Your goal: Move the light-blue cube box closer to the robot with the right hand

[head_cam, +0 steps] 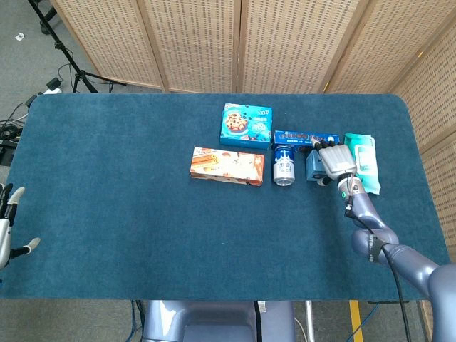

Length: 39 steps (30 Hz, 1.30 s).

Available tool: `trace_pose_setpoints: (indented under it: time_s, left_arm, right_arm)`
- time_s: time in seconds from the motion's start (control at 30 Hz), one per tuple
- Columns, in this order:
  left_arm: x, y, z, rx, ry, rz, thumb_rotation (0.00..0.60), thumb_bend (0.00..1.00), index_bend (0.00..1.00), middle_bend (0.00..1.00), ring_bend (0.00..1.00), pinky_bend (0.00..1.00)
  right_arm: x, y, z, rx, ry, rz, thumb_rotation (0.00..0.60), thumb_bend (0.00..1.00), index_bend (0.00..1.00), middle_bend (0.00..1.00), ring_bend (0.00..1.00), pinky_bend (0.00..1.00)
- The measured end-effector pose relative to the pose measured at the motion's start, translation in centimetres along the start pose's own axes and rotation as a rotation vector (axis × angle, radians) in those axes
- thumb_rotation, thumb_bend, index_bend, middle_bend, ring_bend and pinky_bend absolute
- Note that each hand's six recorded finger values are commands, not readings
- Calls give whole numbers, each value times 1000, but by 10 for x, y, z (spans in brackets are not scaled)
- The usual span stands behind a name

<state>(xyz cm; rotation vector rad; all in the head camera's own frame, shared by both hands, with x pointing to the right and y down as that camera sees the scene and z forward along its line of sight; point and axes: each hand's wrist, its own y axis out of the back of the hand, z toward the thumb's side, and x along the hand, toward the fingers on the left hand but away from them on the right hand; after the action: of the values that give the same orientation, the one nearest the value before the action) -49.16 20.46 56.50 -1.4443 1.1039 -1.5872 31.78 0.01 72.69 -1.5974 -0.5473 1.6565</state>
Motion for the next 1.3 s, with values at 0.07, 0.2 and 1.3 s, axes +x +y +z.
trace_pose_setpoints:
  time_s: [0.07,0.2,1.3]
  left_arm:
    - [0,-1,0,2,2,-2,600,0,0,0,0,0]
    - [0,-1,1,2,3,-4,600,0,0,0,0,0]
    - [-26,20,6,-95,-124,19,600,0,0,0,0,0]
  right_arm:
    - [-4,0,-1,1,-11,-28,600,235,339,545,507,348]
    - [-7,4,-2,-10,-9,-74,600,298,414,583,527,358]
    - [158,28,86,106,257,-186,600,775,433,586,528,372]
